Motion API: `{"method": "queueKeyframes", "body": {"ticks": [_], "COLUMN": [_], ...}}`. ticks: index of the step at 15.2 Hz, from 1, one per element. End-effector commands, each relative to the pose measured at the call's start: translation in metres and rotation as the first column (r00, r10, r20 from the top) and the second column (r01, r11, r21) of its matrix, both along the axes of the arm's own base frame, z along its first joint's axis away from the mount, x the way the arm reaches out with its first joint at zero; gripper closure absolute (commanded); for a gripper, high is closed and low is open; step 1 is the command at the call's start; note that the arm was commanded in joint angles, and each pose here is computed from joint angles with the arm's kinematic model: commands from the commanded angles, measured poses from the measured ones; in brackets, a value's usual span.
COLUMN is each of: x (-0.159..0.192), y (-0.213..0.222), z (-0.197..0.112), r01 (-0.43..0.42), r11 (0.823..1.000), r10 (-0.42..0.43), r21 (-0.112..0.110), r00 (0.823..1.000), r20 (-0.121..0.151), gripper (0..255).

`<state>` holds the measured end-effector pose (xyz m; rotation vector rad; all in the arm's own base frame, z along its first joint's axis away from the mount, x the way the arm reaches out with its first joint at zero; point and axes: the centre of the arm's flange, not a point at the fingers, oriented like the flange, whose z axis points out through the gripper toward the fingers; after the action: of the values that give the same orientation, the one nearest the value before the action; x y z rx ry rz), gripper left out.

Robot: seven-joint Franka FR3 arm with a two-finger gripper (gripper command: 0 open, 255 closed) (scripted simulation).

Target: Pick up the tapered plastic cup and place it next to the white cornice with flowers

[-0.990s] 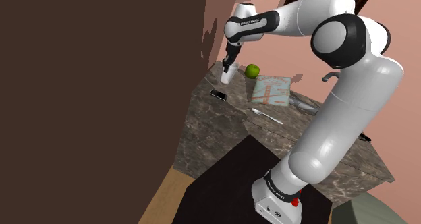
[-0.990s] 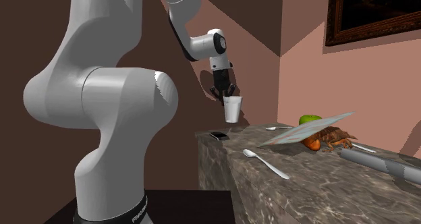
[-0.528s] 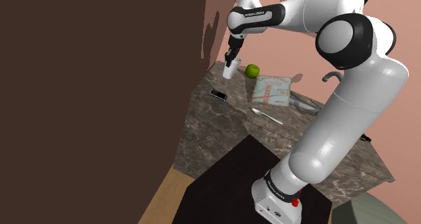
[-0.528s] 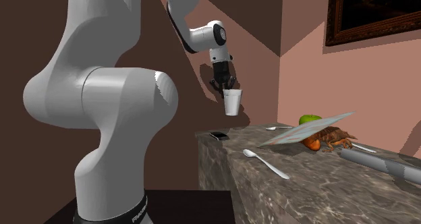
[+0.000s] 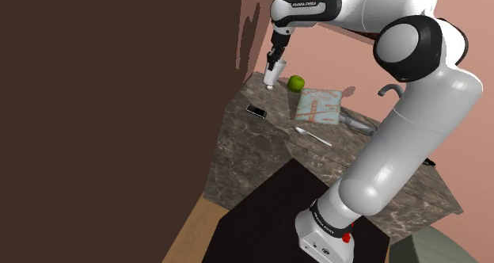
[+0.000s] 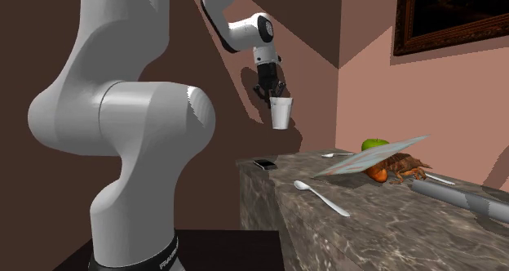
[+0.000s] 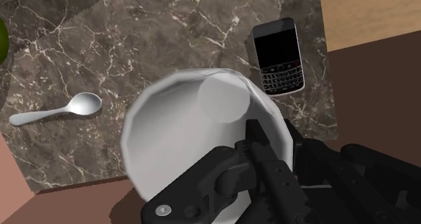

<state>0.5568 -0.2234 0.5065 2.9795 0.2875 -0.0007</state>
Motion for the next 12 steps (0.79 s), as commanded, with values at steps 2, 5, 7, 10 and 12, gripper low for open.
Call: {"method": "queueKeyframes", "body": {"ticks": [2,5,7,10,12], "x": [0.0,0.0,0.0,0.0,-0.021], "y": [0.0,0.0,0.0,0.0,-0.016], "z": [0.016,0.032,0.042,0.053,0.053], "r01": [0.0,0.0,0.0,0.0,0.0], "r11": [1.0,1.0,1.0,1.0,1.0], "r10": [0.0,0.0,0.0,0.0,0.0], "r21": [0.0,0.0,0.0,0.0,0.0], "r00": [1.0,1.0,1.0,1.0,1.0], "r20": [0.0,0.0,0.0,0.0,0.0], "gripper": [255,255,255,255,255]}}
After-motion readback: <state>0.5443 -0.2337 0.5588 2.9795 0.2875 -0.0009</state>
